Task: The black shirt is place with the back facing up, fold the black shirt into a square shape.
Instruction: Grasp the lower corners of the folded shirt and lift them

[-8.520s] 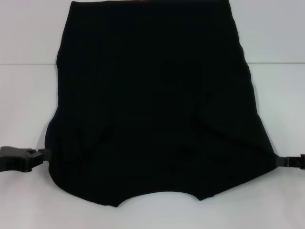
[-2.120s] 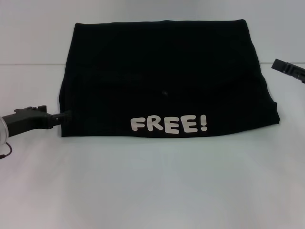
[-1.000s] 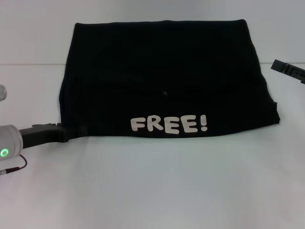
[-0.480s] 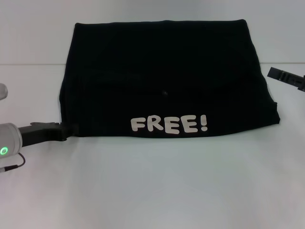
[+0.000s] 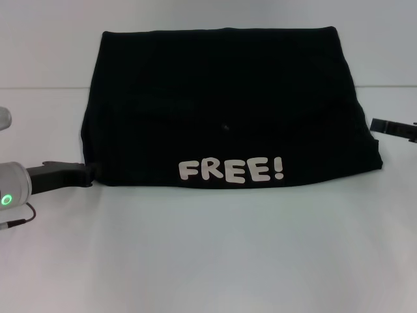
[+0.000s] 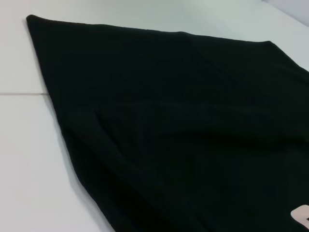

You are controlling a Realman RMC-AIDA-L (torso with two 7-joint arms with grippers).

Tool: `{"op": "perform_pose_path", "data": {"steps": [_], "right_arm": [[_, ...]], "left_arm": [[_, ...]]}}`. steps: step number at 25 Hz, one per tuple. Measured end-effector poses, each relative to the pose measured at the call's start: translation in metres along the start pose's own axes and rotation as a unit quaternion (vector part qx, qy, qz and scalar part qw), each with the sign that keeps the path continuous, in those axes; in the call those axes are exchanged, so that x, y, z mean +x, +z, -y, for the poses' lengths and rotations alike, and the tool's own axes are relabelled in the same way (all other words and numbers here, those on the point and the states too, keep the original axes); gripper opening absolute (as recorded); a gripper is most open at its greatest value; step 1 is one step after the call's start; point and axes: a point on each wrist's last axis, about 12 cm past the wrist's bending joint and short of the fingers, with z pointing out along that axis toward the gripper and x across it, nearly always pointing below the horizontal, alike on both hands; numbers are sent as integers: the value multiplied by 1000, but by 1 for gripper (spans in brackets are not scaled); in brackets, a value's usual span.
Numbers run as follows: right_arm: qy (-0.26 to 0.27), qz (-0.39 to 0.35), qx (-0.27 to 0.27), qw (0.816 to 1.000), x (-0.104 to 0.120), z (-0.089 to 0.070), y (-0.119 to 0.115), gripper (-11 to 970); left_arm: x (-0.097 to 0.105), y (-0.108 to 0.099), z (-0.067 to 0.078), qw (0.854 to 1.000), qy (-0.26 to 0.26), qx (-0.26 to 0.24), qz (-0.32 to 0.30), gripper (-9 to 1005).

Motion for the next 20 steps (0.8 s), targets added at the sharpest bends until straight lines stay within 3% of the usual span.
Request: {"op": "perform_pose_path", "data": {"steps": [3, 14, 20], "right_arm": [[-9, -16, 15, 1000, 3, 1, 5, 685], [-43, -51, 45, 997, 12, -1, 20, 683], [-91, -59, 57, 992, 13, 3, 20, 674]], "left_arm": [[-2, 1, 1, 1000, 1, 2, 0, -1], [-7, 4, 3, 1000, 4, 5, 2, 0], [-9, 5, 3, 1000, 5, 5, 2, -1]]}}
